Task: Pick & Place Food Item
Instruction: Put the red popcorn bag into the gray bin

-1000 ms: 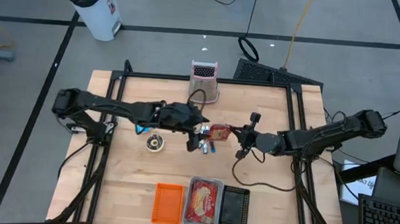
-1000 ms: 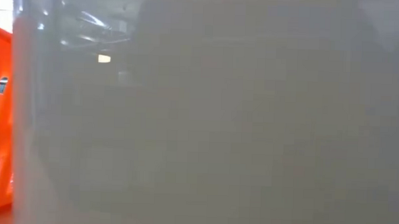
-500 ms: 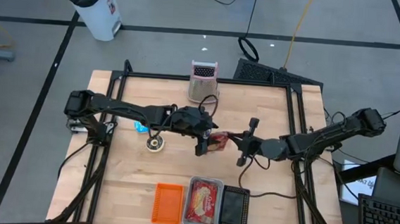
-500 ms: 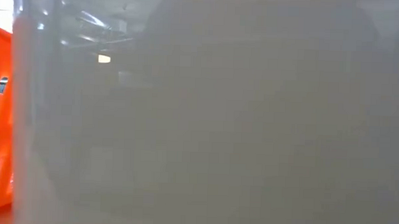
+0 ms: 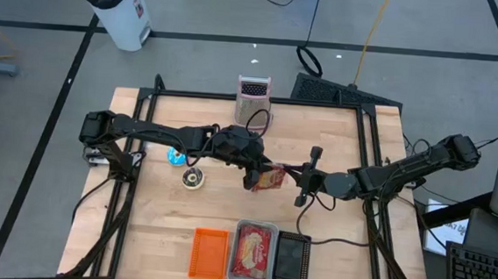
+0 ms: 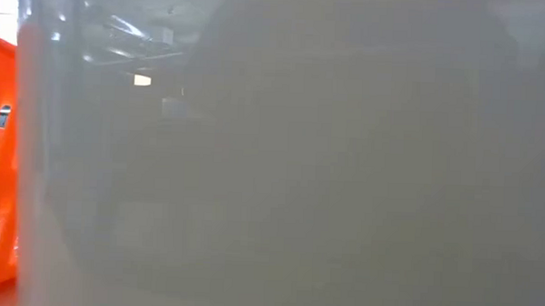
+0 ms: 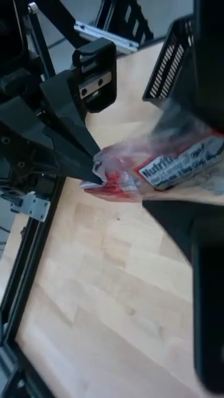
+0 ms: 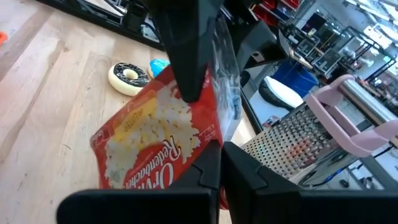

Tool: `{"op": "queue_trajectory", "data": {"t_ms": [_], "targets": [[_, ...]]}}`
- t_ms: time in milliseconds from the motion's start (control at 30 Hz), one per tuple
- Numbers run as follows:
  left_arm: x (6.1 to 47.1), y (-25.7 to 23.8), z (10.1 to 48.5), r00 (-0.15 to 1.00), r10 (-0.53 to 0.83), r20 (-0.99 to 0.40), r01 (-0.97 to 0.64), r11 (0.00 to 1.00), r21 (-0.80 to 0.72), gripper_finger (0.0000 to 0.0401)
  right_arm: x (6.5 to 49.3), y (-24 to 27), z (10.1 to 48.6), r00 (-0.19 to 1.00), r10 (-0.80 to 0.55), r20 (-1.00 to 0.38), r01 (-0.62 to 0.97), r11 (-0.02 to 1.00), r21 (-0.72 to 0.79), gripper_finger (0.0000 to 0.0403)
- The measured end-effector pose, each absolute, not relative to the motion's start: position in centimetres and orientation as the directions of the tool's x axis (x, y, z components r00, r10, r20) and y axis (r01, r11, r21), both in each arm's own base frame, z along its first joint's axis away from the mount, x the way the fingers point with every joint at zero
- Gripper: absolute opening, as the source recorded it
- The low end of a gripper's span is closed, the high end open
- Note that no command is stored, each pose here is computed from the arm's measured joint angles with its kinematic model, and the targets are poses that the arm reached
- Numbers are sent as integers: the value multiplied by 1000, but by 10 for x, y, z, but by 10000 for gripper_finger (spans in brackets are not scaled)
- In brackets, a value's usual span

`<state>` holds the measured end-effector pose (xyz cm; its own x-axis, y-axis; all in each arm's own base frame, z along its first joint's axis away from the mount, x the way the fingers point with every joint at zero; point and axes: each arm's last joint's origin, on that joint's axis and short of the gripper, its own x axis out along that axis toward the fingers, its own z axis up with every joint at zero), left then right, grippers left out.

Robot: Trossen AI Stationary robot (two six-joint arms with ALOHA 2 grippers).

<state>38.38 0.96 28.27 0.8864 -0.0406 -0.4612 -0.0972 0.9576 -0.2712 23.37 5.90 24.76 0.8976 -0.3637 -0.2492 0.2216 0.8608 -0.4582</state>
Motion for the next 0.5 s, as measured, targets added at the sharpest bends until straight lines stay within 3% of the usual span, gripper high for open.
{"op": "queue_trajectory", "data": {"t_ms": [133, 500], "targets": [[384, 12, 283, 885, -64, -461, -83, 953, -292, 14, 234, 59, 248, 899, -361, -248, 235, 876, -422, 8], [355, -18, 323, 900, -186, -394, 41, 937, -348, 3, 212, 70, 268, 930, -322, -180, 247, 906, -343, 43]]}}
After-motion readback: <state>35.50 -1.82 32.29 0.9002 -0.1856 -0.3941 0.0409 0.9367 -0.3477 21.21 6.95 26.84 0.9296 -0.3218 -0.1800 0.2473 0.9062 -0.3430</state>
